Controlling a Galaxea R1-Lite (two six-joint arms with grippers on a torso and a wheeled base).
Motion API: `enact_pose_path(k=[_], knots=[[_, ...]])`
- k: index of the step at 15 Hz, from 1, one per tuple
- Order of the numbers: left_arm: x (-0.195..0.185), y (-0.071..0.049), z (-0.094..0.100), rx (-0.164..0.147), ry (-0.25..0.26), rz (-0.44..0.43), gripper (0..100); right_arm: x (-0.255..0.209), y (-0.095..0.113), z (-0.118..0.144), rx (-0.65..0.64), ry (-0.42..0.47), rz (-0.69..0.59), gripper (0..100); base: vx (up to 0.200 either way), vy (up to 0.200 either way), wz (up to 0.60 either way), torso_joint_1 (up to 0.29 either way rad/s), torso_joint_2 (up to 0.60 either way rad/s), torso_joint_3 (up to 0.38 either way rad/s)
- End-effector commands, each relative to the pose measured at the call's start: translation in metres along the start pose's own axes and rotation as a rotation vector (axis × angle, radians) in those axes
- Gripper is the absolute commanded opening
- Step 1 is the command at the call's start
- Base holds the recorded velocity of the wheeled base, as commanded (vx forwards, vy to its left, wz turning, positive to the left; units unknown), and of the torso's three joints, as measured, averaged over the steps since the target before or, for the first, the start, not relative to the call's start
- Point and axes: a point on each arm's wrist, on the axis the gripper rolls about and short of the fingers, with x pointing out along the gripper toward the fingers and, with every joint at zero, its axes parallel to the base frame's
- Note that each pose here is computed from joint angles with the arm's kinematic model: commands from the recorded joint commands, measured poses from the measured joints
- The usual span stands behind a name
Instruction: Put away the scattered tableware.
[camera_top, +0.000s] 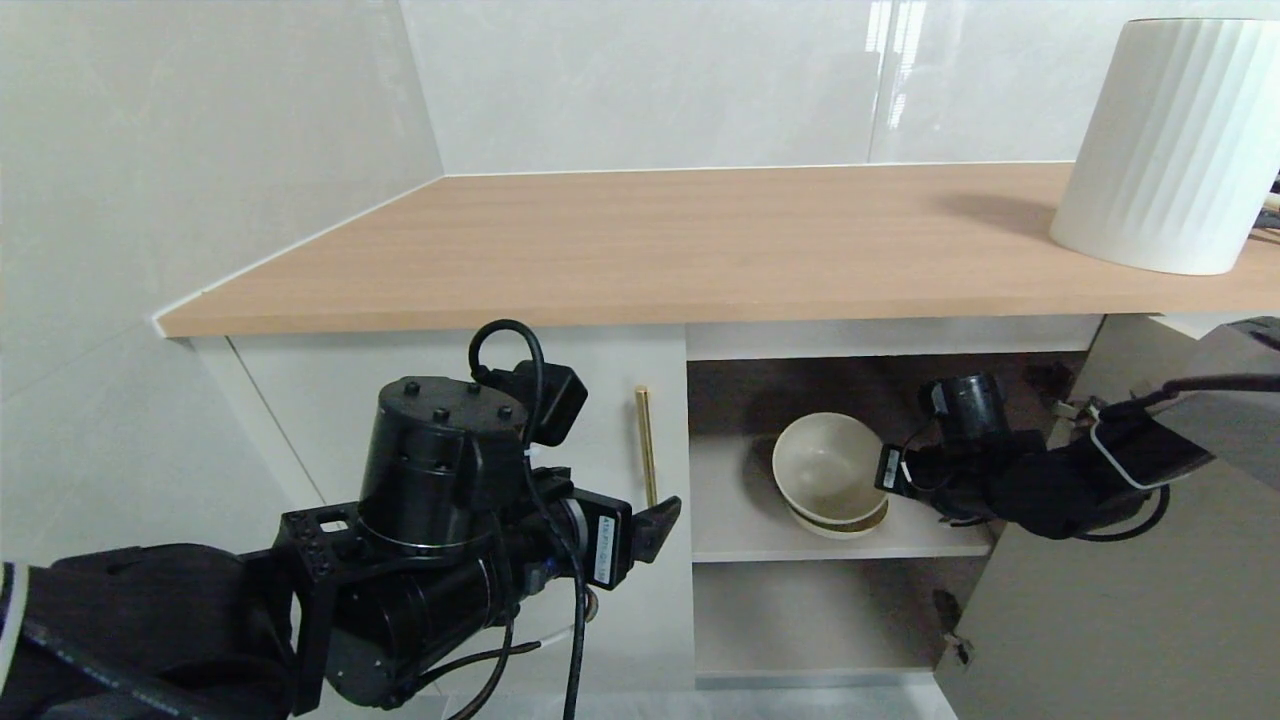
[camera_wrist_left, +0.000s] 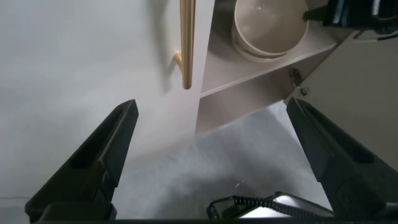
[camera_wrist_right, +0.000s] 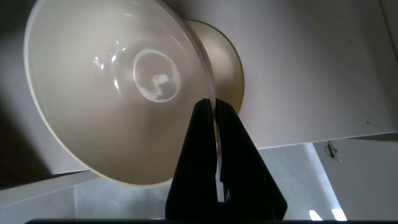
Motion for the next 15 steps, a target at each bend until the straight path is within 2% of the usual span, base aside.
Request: enact_pose_path(k=[1, 7, 8, 15], knots=[[0.0007, 0.0000, -0.0005, 0.000, 0.002, 0.001, 100, 0.0063, -0.0034, -0.0025, 0.001, 0.009, -0.014, 0, 0.000, 0.000, 0.00, 0.000, 0.00, 0.000], [0.0007, 0.0001, -0.0005, 0.000, 0.002, 0.003, 100, 0.0075, -0.0048, -0.0014, 0.005, -0.002, -0.016, 0, 0.000, 0.000, 0.00, 0.000, 0.00, 0.000], [0.0007, 0.0001, -0.0005, 0.000, 0.002, 0.003, 100, 0.0079, -0.0051, -0.0021, 0.005, -0.001, -0.017, 100, 0.000, 0.000, 0.00, 0.000, 0.00, 0.000], [0.0007, 0.0001, -0.0005, 0.000, 0.002, 0.003, 100, 0.0057, -0.0034, -0.0036, 0.001, 0.004, -0.012, 100, 0.000, 0.000, 0.00, 0.000, 0.00, 0.000]])
